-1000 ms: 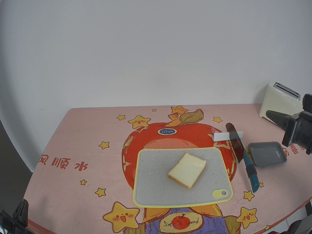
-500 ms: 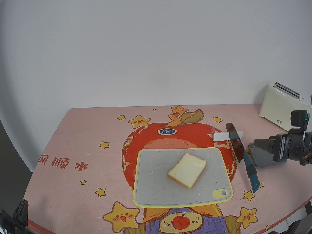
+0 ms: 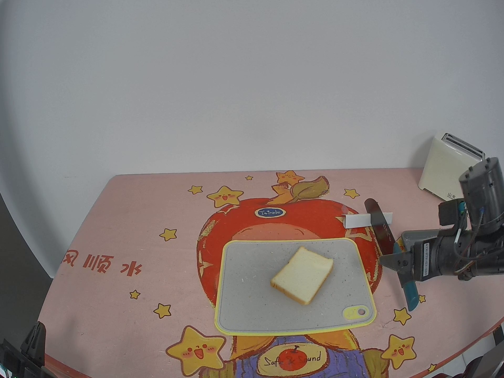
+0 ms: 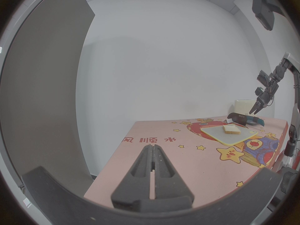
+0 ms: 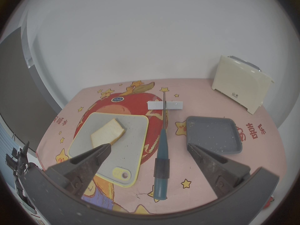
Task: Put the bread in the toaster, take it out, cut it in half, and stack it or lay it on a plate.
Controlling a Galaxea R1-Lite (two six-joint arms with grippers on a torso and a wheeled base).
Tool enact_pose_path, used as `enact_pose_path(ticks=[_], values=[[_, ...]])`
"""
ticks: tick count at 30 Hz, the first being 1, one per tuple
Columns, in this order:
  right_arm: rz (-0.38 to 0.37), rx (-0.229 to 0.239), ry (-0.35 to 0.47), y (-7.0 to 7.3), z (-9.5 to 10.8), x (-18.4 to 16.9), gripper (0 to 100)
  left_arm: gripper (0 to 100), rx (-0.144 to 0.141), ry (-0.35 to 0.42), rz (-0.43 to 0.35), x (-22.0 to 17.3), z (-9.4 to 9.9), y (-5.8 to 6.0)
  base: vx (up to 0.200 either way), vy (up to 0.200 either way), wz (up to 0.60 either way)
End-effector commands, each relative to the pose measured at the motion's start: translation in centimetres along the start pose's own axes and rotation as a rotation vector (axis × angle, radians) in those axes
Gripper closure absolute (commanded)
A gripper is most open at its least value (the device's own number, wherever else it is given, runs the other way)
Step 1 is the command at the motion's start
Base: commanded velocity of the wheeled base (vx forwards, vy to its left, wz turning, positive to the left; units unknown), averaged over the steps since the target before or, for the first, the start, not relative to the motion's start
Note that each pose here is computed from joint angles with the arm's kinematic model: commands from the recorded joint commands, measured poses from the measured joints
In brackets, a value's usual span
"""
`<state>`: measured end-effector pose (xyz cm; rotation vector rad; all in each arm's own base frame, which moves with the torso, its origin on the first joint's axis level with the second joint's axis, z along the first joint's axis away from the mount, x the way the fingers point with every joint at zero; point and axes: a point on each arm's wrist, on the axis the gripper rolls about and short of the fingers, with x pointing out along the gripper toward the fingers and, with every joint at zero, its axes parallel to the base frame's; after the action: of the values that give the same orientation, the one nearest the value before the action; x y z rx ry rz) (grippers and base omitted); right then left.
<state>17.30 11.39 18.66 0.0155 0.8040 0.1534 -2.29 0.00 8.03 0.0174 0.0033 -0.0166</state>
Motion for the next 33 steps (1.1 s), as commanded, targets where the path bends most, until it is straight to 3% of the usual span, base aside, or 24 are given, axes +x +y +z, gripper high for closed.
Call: enact_pose_path(ticks=[1,12,18,33], values=[[-0.055,-0.023,0.094,0.6,-0.3,3.2,0,100,0.001,0.018,-0.001,0.1,-0.4,0.0,0.0,0.0,0.0],[-0.144,-0.008,0.117,-0.2,0.0,5.0,0,100,0.001,0.017,-0.001,0.1,-0.4,0.0,0.0,0.0,0.0],[-0.134,-0.003,0.091,-0.1,0.1,5.2,0,100,0.001,0.017,-0.001,0.1,-0.4,0.0,0.0,0.0,0.0],[-0.143,-0.012,0.114,0.0,-0.2,6.0,0,100,0.001,0.017,-0.001,0.1,-0.4,0.0,0.0,0.0,0.0]])
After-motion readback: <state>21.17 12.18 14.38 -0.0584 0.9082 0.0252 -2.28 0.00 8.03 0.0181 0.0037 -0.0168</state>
